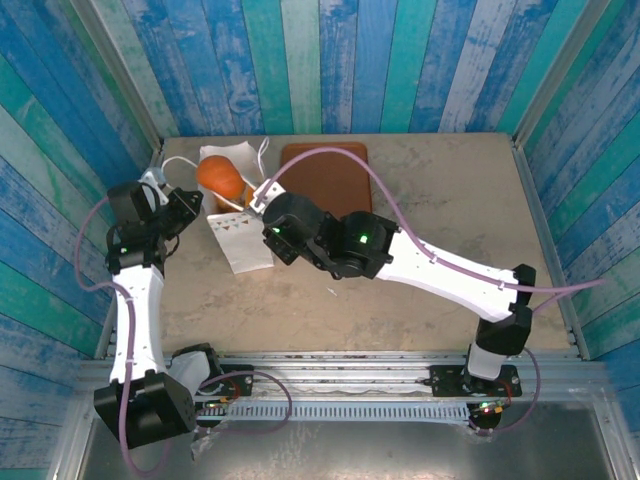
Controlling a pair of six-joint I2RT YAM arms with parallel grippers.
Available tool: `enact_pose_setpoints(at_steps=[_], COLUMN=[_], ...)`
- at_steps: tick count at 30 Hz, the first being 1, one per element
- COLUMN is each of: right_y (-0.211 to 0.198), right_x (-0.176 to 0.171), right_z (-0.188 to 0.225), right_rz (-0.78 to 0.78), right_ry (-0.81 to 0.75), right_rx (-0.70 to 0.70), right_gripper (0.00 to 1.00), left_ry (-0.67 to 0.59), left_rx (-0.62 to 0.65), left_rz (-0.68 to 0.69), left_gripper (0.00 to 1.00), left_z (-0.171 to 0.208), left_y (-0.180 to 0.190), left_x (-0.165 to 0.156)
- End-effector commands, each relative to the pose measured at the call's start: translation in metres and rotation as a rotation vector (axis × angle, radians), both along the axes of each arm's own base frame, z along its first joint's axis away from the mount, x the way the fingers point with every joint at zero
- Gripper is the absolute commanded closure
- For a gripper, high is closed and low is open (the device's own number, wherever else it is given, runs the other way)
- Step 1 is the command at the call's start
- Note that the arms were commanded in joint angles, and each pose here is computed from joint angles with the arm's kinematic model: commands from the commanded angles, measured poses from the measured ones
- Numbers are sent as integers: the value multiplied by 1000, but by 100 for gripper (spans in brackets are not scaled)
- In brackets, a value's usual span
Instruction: Place the fake bread into the paper bag
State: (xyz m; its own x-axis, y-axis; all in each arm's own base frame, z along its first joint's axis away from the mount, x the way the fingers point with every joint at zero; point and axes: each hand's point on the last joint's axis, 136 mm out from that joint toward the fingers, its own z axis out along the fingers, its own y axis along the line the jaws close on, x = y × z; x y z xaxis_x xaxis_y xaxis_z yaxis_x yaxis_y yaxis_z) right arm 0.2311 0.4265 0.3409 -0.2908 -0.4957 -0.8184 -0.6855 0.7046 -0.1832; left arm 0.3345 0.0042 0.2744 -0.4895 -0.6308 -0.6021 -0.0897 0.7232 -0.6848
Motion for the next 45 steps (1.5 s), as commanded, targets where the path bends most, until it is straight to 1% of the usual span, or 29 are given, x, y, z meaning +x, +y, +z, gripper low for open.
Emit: enact_pose_setpoints(at_steps=[1,10,22,36,45], right_y=[1,3,9,6,-1], right_x=[10,29,36,36,35], right_z=[5,-13,-30,-38,-33], right_rz=[-43,-56,-45,-42,-52], right_ry=[34,103,151,177,172], right_rx=[47,18,-16,-33,-22], right_gripper=[59,59,58,43,40], left_ry=[-5,-12,-14,-15,-11], left_rx=[41,49,49,46,45], left_rz=[5,4,3,2,0], left_gripper=[89,89,89,89,89], left_z=[0,3,5,6,4], left_y=[2,2,2,2,1], left_x=[-7,-8,-7,-7,-7])
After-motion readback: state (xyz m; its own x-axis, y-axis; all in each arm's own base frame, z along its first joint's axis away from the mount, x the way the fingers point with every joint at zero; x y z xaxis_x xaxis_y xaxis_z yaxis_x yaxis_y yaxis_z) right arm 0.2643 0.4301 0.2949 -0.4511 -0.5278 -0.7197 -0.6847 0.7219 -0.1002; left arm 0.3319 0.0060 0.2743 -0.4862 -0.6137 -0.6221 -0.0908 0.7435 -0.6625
